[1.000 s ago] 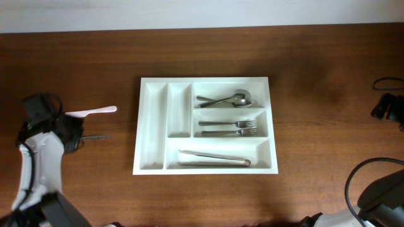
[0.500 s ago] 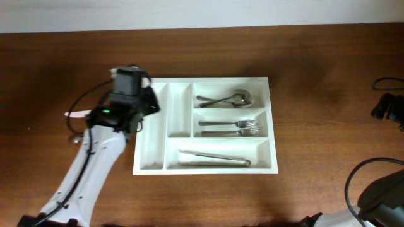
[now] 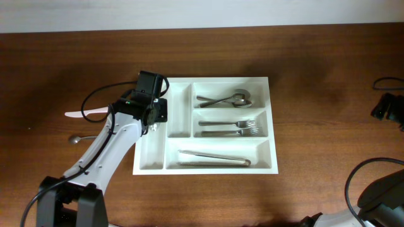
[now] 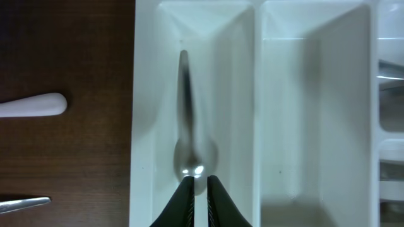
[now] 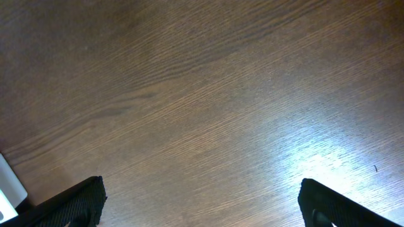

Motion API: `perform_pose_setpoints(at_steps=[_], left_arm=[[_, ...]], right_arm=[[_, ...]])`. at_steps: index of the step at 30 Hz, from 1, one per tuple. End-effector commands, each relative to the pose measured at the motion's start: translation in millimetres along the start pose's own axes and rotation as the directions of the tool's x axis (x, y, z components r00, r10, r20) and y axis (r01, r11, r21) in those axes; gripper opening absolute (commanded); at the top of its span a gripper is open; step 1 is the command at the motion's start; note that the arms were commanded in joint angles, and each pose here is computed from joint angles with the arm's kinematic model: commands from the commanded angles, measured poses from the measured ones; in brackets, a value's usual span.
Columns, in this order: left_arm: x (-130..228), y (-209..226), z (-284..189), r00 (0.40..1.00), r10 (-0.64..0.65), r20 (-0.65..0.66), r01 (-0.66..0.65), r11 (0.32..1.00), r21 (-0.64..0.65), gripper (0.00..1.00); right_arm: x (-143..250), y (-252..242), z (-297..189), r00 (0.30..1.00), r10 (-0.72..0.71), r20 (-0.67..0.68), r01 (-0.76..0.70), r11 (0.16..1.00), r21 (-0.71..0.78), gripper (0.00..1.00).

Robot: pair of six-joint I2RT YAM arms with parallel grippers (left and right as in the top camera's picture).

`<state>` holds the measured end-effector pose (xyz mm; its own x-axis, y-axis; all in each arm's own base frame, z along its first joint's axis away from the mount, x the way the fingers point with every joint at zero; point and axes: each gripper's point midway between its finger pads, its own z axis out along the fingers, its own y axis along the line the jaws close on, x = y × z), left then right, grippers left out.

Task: Pack container
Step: 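Carry the spoon right and drop it into the narrow left compartment, then move the left gripper back over the remaining metal spoon and grasp it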

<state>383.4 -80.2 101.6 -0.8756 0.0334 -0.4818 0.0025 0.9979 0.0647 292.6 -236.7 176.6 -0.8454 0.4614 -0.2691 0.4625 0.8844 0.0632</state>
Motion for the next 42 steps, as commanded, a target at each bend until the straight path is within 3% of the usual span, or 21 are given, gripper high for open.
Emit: perform_pose_setpoints(at_steps=[1, 3, 6, 7, 8, 9, 12, 15, 17, 19, 22, 25, 29, 30, 33, 35, 42], left_arm=[[-3.9, 4.2, -0.1, 1.0, 0.015, 0.011, -0.015, 1.0, -0.018, 0.19], [-4.1, 4.3, -0.1, 1.0, 0.015, 0.012, -0.015, 1.0, -0.019, 0.26], [-6.7, 8.3, -1.1, 1.0, 0.014, 0.021, -0.013, 0.999, -0.042, 0.68], [-8.7, 11.7, -1.8, 1.0, 0.014, 0.028, -0.012, 0.998, -0.062, 0.87], [-11.5, 17.0, -2.9, 0.999, 0.01, 0.037, -0.007, 0.996, -0.088, 0.97], [-16.4, 27.6, -4.8, 0.999, 0.002, 0.053, 0.005, 0.991, -0.134, 0.99], [-22.3, 54.7, -7.1, 0.99, -0.112, 0.085, 0.128, 0.97, -0.207, 0.99], [-13.7, 84.8, -5.1, 0.916, -0.386, 0.106, 0.4, 0.887, -0.23, 0.99], [1.2, 104.8, -3.5, 0.801, -0.59, 0.101, 0.595, 0.766, -0.243, 0.99], [15.6, 119.9, -1.4, 0.648, -0.757, 0.079, 0.75, 0.617, -0.239, 0.99], [21.2, 130.3, 2.4, 0.439, -0.898, 0.025, 0.885, 0.428, -0.183, 0.99], [22.2, 134.5, 3.7, 0.358, -0.933, -0.043, 0.922, 0.36, -0.139, 0.99], [33.6, 156.9, 2.8, 0.319, -0.948, 0.003, 0.93, 0.312, -0.192, 0.99], [37.7, 160.8, 2.1, 0.268, -0.963, 0.013, 0.944, 0.259, -0.206, 0.99], [58.0, 168.3, -0.4, 0.024, -0.998, 0.052, 0.962, 0.009, -0.272, 0.99], [64.6, 173.9, 1.2, -0.055, -0.996, 0.073, 0.954, -0.074, -0.29, 0.99], [78.6, 189.5, 11.7, -0.107, -0.99, 0.087, 0.934, -0.13, -0.332, 0.99]], right_arm=[[0.9, -1.9, 3.5, 1.0, 0.012, -0.011, -0.012, 1.0, 0.004, 0.99], [0.9, -1.9, 3.5, 1.0, 0.012, -0.011, -0.012, 1.0, 0.004, 0.99], [0.9, -1.9, 3.5, 1.0, 0.012, -0.011, -0.012, 1.0, 0.003, 0.99], [0.9, -1.9, 3.5, 1.0, 0.012, -0.011, -0.012, 1.0, 0.004, 0.99], [0.9, -1.9, 3.5, 1.0, 0.012, -0.011, -0.012, 1.0, 0.004, 0.99], [0.9, -1.9, 3.5, 1.0, 0.012, -0.011, -0.012, 1.0, 0.004, 0.99], [0.9, -1.9, 3.5, 1.0, 0.012, -0.011, -0.012, 1.0, 0.003, 0.99], [0.9, -1.9, 3.5, 1.0, 0.012, -0.011, -0.012, 1.0, 0.004, 0.99], [0.9, -1.9, 3.5, 1.0, 0.012, -0.011, -0.012, 1.0, 0.004, 0.99], [0.9, -1.9, 3.5, 1.0, 0.012, -0.011, -0.012, 1.0, 0.004, 0.99], [0.9, -1.9, 3.5, 1.0, 0.012, -0.011, -0.012, 1.0, 0.004, 0.99], [1.0, -1.9, 3.6, 1.0, 0.012, -0.011, -0.012, 1.0, 0.003, 0.99], [0.9, -1.9, 3.5, 1.0, 0.012, -0.011, -0.012, 1.0, 0.004, 0.99], [0.9, -1.9, 3.5, 1.0, 0.011, -0.011, -0.011, 1.0, 0.004, 0.99], [0.9, -1.9, 3.5, 1.0, 0.012, -0.011, -0.012, 1.0, 0.004, 0.99], [0.9, -1.9, 3.5, 1.0, 0.012, -0.011, -0.012, 1.0, 0.004, 0.99], [0.9, -1.9, 3.5, 1.0, 0.012, -0.011, -0.012, 1.0, 0.004, 0.99]])
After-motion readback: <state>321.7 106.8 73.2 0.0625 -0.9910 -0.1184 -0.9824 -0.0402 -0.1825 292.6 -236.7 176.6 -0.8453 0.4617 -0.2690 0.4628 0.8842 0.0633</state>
